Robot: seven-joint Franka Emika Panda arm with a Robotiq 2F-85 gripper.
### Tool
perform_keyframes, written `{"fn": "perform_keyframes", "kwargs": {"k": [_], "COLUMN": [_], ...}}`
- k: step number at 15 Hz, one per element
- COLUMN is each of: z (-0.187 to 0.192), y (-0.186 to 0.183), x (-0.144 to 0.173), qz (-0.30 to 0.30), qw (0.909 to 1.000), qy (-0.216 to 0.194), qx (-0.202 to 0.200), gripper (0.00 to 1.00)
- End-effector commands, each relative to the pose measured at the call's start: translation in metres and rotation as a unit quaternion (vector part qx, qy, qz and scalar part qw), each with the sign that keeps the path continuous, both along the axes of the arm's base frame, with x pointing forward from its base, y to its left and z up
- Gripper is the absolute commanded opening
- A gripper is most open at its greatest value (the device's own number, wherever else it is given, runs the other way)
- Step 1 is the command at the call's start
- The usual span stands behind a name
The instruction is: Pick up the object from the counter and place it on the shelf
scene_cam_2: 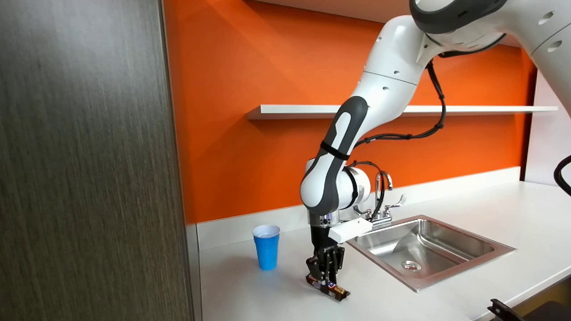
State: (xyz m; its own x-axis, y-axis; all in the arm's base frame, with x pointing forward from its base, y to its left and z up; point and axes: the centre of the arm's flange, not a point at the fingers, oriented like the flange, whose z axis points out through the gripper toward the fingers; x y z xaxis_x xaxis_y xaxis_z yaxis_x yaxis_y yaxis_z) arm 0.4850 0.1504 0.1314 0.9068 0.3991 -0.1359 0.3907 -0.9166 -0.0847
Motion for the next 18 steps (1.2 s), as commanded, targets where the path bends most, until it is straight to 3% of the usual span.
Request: {"fn": "perform_keyframes", "kwargs": {"k": [1, 8, 18], "z": [-0.002, 0.019, 0.101], "y": [0.004, 0.002, -0.008], "x": [0.000, 0.001, -0.023], "qz": [-0.006, -0.030, -0.080], "qw": [0.9999, 0.9995, 0.9965], "qy": [0.008, 0.000, 0.002], "qx": [-0.009, -0.011, -0.024], "gripper": [0.04, 0.05, 0.05]}}
